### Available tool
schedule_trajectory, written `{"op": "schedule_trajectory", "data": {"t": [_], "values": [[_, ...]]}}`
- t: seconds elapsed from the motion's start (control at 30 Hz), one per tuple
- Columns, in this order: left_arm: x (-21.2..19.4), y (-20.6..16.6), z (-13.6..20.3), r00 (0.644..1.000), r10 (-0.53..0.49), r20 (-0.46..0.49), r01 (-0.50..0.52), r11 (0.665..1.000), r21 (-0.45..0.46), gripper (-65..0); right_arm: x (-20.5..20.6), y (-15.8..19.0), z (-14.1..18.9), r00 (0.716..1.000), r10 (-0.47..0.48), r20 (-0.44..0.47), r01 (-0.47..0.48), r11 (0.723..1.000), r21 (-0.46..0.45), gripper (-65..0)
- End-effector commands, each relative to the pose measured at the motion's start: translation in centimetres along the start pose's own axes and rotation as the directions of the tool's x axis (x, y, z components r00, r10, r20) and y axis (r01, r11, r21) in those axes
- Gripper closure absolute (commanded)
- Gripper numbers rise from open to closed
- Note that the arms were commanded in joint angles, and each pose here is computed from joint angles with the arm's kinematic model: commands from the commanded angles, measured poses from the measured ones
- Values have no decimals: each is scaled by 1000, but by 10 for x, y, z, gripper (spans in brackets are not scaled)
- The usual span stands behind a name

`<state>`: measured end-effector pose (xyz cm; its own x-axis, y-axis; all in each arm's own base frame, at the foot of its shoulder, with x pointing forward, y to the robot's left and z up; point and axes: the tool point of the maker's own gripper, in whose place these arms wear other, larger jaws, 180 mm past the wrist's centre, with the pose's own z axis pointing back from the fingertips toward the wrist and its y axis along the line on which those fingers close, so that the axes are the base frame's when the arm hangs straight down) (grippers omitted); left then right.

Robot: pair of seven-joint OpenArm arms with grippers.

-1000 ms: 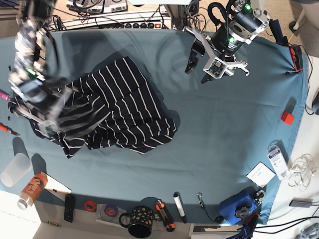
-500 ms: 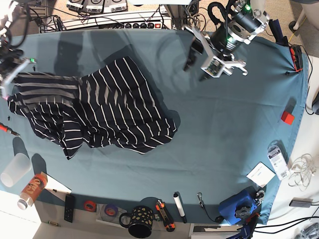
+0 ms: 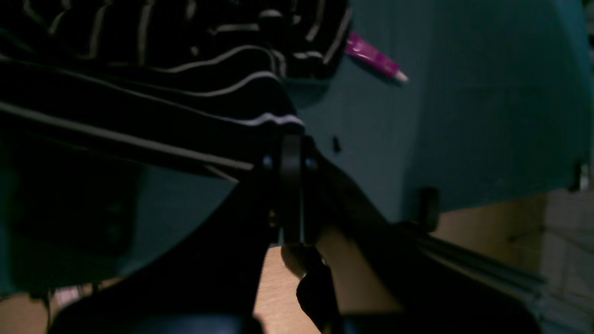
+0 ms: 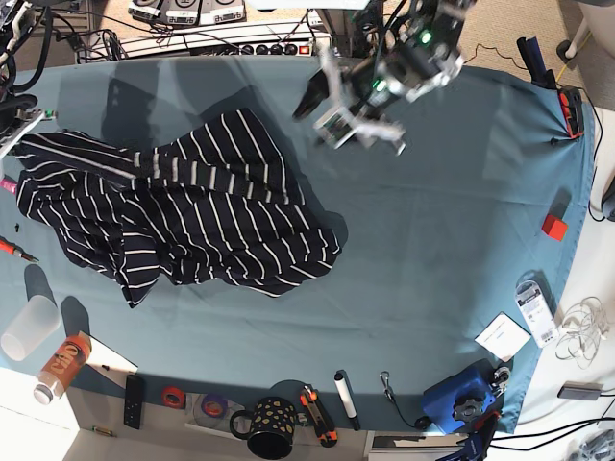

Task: Layout the t-shirt on the table in an organized manner, then fold the t-shirt properly
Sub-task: 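Lower the left gripper and grasp the shirt's opposite side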

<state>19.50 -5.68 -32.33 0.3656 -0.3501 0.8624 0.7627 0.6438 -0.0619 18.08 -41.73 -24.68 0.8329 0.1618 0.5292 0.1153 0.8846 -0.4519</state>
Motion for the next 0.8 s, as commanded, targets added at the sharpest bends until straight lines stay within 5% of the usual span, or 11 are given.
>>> {"op": "schedule_trajectory", "data": {"t": [0.0,0.27,0.5,0.77], "values": [[18,5,1,998,-8,61,7,1000,13,-290,13,-13,5,999,15,42,-13,999,-51,0],[27,66,-21,997,48,67,-60,980,191,-268,16,-15,5,998,0,61,4,998,-59,0],[9,88,-63,984,175,-40,-169,978,126,-269,16,-15,5,998,-1,60,4,998,-58,0],[35,120,-83,916,398,47,-401,913,72,-268,15,-14,5,998,-1,58,4,998,-57,0]]}}
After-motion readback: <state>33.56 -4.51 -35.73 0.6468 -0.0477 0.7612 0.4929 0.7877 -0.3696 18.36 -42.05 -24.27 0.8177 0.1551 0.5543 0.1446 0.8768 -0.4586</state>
